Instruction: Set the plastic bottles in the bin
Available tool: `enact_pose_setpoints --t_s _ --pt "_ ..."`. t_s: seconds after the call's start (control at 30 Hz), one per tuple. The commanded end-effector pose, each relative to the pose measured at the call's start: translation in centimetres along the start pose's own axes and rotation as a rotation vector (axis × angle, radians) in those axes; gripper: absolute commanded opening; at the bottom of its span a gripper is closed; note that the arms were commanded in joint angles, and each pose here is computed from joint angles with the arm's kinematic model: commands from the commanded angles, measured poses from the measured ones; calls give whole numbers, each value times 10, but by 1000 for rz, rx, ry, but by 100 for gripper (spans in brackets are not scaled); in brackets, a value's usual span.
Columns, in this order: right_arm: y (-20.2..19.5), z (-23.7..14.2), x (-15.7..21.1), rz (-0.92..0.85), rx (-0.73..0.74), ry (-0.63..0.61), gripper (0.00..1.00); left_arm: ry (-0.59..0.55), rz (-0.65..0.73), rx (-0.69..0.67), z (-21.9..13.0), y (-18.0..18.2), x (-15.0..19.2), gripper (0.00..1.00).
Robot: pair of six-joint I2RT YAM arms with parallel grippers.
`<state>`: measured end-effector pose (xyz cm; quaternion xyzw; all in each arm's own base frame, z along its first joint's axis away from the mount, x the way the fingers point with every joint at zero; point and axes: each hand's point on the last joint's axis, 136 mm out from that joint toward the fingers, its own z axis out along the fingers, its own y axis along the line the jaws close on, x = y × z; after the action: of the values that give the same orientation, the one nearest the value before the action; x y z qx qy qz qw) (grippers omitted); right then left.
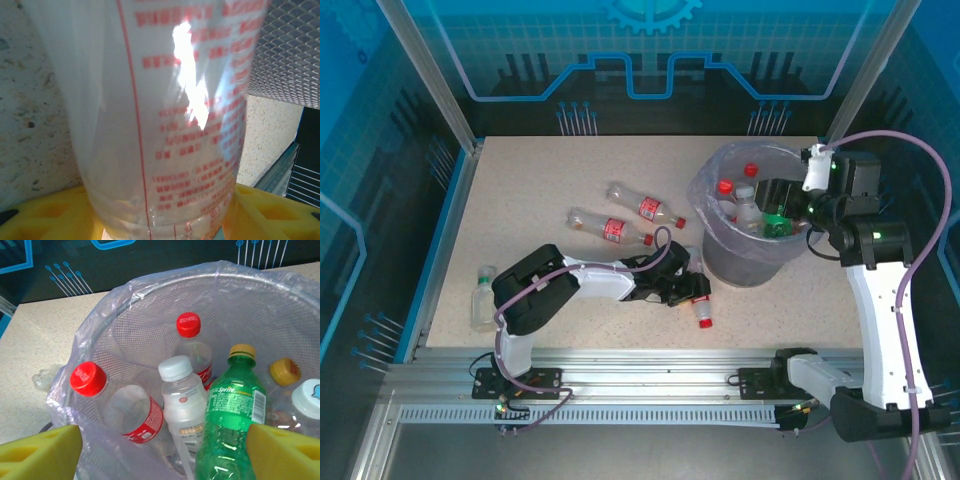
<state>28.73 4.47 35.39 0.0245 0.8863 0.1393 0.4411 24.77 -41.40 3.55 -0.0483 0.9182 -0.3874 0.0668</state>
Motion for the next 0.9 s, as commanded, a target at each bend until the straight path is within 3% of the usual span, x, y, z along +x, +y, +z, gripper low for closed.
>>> enact_pose_setpoints --t_s 0.0,0.2,0.43,0.87 --pt "15 -8 9 16 -76 9 86 -50 65 -18 -3 6 -8 59" --pt "32 -19 6 20 -137 -16 85 -87 161 -39 -27 -3 -16 59" --pt "84 -30 5 -15 -326 -21 85 -171 219 -27 -62 -1 -36 58" --pt "161 19 19 -137 -484 88 85 -357 526 84 -168 -29 -65 54"
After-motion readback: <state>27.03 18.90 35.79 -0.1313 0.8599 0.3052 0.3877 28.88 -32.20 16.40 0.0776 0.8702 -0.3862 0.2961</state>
